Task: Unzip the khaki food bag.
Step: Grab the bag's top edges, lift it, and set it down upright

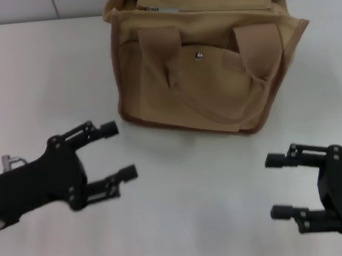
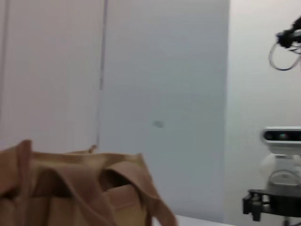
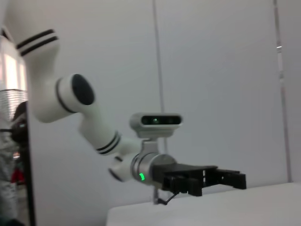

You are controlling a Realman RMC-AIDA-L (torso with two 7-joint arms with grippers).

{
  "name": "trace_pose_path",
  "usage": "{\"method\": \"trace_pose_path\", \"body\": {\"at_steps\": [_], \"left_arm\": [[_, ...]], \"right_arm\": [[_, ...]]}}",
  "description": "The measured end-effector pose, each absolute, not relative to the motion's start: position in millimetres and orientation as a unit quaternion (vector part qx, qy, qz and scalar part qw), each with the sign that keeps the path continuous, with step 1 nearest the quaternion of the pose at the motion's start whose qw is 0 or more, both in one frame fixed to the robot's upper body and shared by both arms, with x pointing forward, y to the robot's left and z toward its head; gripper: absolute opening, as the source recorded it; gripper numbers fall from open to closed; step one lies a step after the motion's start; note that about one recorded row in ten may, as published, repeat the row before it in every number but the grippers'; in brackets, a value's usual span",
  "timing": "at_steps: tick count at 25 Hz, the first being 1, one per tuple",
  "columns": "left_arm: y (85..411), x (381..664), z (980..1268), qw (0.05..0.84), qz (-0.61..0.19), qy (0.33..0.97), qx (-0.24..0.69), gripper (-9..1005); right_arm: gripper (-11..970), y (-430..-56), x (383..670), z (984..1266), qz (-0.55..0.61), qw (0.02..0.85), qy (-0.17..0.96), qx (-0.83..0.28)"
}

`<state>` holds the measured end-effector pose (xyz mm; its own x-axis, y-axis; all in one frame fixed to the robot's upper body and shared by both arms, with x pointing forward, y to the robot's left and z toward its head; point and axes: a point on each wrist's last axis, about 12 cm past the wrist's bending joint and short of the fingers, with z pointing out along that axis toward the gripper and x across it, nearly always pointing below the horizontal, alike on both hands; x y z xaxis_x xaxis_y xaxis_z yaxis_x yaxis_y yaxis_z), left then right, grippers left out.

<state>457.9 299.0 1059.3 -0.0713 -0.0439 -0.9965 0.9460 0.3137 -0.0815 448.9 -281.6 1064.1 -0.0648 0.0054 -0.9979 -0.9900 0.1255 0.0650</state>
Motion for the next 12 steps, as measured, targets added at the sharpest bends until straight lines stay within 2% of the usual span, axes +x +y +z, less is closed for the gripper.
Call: {"method": "trace_pose_path", "body": {"at_steps": [5, 12], "left_arm": [[279.1, 475.6, 1043.4, 0.614, -0.372, 0.612, 0.331, 771], [261.2, 487.9, 1036.2, 0.678, -0.308, 0.608, 0.276, 751]], "right_arm": [[711, -283.9, 449.5, 1063.3, 0.475, 0.528, 0.553, -0.435], [699, -286.5, 446.2, 1059.5, 0.467, 0.535, 0.564, -0.421]]}}
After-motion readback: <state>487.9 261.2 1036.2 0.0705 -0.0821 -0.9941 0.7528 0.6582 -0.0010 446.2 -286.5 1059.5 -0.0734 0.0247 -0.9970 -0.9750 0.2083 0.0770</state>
